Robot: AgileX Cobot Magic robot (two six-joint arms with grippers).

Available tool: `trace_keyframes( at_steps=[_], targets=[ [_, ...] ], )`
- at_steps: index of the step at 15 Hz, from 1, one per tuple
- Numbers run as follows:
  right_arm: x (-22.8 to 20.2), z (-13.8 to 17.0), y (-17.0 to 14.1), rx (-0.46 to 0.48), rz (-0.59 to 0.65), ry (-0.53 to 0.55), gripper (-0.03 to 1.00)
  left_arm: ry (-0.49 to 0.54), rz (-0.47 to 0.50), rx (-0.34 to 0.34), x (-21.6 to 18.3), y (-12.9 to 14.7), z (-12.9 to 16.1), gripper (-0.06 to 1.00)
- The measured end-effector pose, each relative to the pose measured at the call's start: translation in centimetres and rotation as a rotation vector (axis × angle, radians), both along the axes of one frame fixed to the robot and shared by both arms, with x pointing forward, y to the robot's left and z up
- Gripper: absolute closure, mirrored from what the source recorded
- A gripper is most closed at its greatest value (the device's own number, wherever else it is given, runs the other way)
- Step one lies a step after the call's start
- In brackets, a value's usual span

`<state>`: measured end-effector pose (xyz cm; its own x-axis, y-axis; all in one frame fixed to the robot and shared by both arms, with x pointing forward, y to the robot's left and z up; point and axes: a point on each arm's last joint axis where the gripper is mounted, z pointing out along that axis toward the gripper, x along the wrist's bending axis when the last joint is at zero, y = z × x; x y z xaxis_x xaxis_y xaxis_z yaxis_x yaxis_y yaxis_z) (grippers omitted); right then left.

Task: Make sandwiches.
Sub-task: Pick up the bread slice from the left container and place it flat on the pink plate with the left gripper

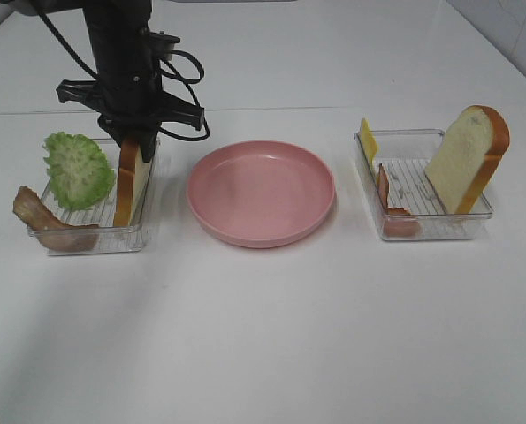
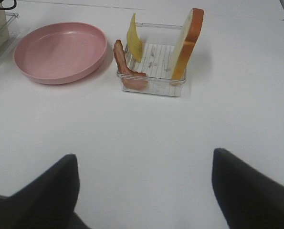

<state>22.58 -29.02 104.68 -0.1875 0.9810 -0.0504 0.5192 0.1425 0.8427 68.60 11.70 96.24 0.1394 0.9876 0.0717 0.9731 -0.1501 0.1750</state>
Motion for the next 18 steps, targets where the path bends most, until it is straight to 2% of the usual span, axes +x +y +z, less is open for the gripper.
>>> trace_keyframes(
  at_steps=[3, 5, 7, 9, 12, 14, 15, 18],
  targets=[
    [0.0, 0.0, 0.0, 0.000, 0.000, 0.000, 0.24, -0.056, 0.000, -0.022, 0.2, 0.0, 2.3, 0.73],
    [0.0, 0.0, 0.0, 0.000, 0.000, 0.000, 0.24, -0.139, 0.001, -0.063, -0.2, 0.1, 6.1, 0.73],
    [0.0, 0.0, 0.0, 0.000, 0.000, 0.000, 0.24, -0.211, 0.011, -0.130, -0.9, 0.5, 10.0, 0.73],
    [0.0, 0.0, 0.0, 0.000, 0.000, 0.000, 0.24, -0.218, 0.019, -0.232, -1.1, 1.8, 12.0, 0.73],
    [0.0, 0.0, 0.0, 0.000, 0.000, 0.000, 0.24, -0.143, -0.001, -0.419, 0.0, 3.5, 11.1, 0.73],
    [0.0, 0.0, 0.0, 0.000, 0.000, 0.000, 0.24, -0.084, -0.033, -0.519, 0.7, 3.2, 9.3, 0.73],
    [0.0, 0.0, 0.0, 0.000, 0.000, 0.000, 0.24, -0.050, -0.044, -0.560, 1.1, 2.6, 8.0, 0.73],
    [0.0, 0.0, 0.0, 0.000, 0.000, 0.000, 0.24, 0.096, -0.039, -0.759, 2.5, 0.5, 2.0, 0.73]
  ],
)
